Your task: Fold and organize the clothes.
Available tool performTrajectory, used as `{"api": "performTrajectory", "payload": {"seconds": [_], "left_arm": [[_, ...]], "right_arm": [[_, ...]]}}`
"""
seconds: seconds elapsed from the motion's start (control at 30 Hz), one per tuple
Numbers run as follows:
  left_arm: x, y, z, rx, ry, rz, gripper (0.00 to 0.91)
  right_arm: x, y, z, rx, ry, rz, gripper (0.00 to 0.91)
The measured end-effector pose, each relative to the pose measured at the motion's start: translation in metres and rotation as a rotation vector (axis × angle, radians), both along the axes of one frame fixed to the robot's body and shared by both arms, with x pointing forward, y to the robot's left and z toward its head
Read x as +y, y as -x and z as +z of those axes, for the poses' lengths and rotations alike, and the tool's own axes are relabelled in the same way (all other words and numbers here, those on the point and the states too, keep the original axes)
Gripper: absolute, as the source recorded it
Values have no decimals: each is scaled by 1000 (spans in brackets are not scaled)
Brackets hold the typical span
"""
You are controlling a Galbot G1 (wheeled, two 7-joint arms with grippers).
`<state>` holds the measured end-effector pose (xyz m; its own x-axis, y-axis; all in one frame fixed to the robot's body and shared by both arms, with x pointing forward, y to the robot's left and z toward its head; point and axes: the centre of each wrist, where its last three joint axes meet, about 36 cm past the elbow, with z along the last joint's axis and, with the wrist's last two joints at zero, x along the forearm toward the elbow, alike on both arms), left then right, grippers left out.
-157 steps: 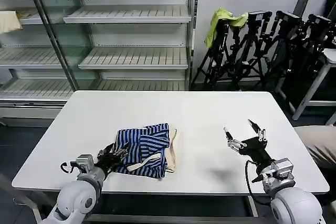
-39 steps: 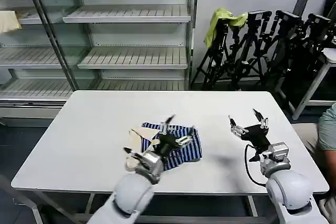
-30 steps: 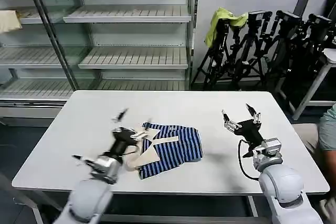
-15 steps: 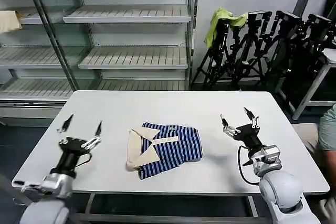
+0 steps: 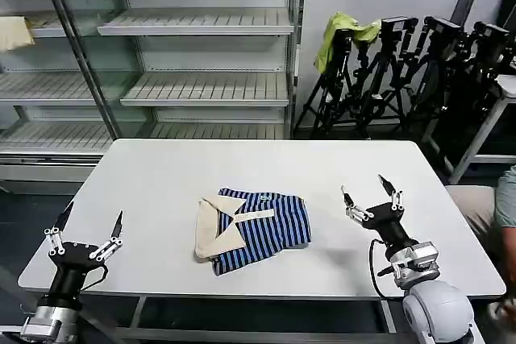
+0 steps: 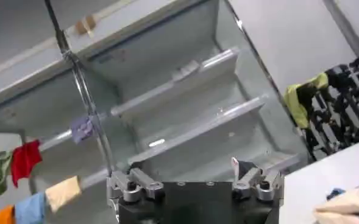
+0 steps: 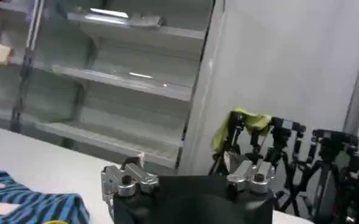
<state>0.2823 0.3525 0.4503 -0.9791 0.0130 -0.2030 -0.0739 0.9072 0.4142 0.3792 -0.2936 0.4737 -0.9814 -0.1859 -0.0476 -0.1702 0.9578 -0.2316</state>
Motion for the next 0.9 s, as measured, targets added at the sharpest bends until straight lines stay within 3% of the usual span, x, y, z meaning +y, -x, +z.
{"api": "performTrajectory", "payload": {"seconds": [0.53,0.9], "left_arm": [[-22,-40,-7,-37,-14,-101,907],[-33,-67,-8,-41,-23,-160,907]], "right_arm": [[3,-5,19,-52,7,-68,907],[5,-3,14,-49,37,-99,907]]}}
